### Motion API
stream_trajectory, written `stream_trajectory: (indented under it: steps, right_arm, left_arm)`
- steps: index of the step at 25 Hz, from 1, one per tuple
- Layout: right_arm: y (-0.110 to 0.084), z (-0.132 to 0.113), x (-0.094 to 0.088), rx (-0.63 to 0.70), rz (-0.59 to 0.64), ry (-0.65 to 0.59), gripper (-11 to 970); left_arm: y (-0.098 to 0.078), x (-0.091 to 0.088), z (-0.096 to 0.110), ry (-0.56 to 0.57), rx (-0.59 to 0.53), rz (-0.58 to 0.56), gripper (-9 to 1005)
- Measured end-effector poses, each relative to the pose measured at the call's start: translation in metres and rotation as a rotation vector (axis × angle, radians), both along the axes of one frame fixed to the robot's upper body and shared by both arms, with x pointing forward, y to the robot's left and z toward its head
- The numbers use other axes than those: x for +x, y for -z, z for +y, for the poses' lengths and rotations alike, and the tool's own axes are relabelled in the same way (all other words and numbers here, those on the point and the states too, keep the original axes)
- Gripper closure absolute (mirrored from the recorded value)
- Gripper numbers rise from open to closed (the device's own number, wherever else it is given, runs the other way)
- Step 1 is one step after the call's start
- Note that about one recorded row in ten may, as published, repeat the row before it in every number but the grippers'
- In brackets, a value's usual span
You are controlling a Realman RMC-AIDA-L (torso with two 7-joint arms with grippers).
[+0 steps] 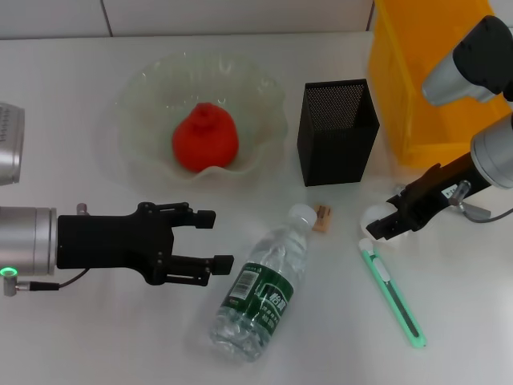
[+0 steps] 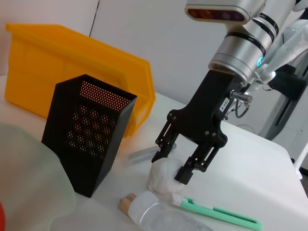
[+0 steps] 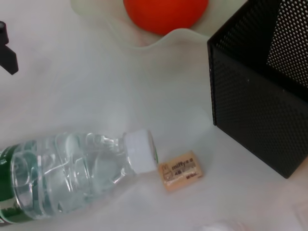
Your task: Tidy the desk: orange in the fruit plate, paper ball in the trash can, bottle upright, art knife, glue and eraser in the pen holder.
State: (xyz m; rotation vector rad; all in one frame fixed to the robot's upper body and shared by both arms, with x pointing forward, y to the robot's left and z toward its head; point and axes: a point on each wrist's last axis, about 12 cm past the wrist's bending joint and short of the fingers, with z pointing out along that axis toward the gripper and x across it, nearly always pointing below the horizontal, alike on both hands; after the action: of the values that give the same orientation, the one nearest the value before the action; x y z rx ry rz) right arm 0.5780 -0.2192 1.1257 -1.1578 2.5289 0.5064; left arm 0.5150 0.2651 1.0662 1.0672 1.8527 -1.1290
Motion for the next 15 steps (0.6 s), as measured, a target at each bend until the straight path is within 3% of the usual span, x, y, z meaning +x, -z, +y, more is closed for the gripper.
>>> stream_trajectory:
  steps: [4,7,8,9,12,13,15]
  right_arm:
    - [-0.004,-0.002,-0.003,0.009,-0.01,-0.001,409]
    - [-0.019,-0.008,-0.01,0.056,-0.037,-0.001,428]
    - [-0.036,-0.02,-0.017,0.113,-0.086,0.018,429]
    - [-0.036,-0.02,-0.017,0.113,-0.086,0.018,431]
    - [-0.062,-0.05,-0.027,0.224,-0.194,0.081,437]
    - [-0.075,-0.074,-0.033,0.316,-0.285,0.144,438]
    - [-0.078,-0.086,-0.035,0.36,-0.331,0.178,442]
  left_arm:
    - [0.001,0.0,0.001,-0.009,0.004,-0.004,162]
    - [0.001,0.0,0.002,-0.014,0.005,-0.004,163]
    - [0.001,0.0,0.002,-0.014,0.005,-0.003,164]
    - [0.001,0.0,0.002,-0.014,0.006,-0.003,164]
    - [0.001,0.0,0.001,-0.013,0.006,-0.003,165]
    - [0.001,0.0,0.001,-0.011,0.006,-0.004,166]
    - [0.001,0.0,0.001,-0.011,0.007,-0.004,167]
